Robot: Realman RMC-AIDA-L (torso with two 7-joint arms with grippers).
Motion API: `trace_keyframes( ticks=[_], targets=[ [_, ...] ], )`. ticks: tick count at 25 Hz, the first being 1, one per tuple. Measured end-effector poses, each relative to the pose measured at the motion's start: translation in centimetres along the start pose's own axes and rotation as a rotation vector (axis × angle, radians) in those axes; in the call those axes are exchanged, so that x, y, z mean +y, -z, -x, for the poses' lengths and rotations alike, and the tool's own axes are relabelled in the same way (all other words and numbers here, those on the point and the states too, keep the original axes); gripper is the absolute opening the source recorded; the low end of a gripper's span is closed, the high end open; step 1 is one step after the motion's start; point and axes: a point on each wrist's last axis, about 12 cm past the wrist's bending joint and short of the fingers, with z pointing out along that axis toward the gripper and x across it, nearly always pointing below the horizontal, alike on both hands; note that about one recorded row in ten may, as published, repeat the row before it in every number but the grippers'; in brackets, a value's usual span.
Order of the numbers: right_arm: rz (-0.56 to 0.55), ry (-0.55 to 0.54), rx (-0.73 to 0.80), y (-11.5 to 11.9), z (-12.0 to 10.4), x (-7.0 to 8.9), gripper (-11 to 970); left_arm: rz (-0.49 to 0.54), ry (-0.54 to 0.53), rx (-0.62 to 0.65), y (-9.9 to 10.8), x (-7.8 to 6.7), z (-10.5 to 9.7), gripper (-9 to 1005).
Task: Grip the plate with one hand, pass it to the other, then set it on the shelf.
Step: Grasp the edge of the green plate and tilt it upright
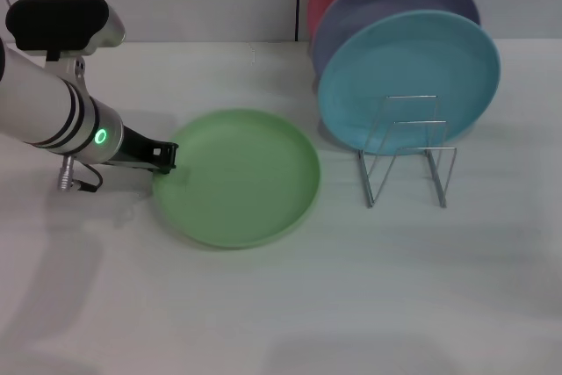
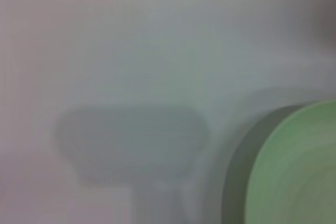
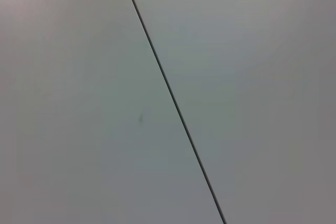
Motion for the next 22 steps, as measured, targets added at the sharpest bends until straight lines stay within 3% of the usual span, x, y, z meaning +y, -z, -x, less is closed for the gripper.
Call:
trace_keyframes(
  ticks=[14, 22],
  targets=[
    [0.004, -0.001, 0.0, -0.4, 0.0, 0.2, 491, -0.006, -0.042, -0.01, 0.2, 0.1, -0.1, 55],
    [0.006, -0.001, 0.0, -0.5, 0.0, 0.2, 492, -0.04, -0.001, -0.076, 1.4, 1.3, -0.6, 54]
  ],
)
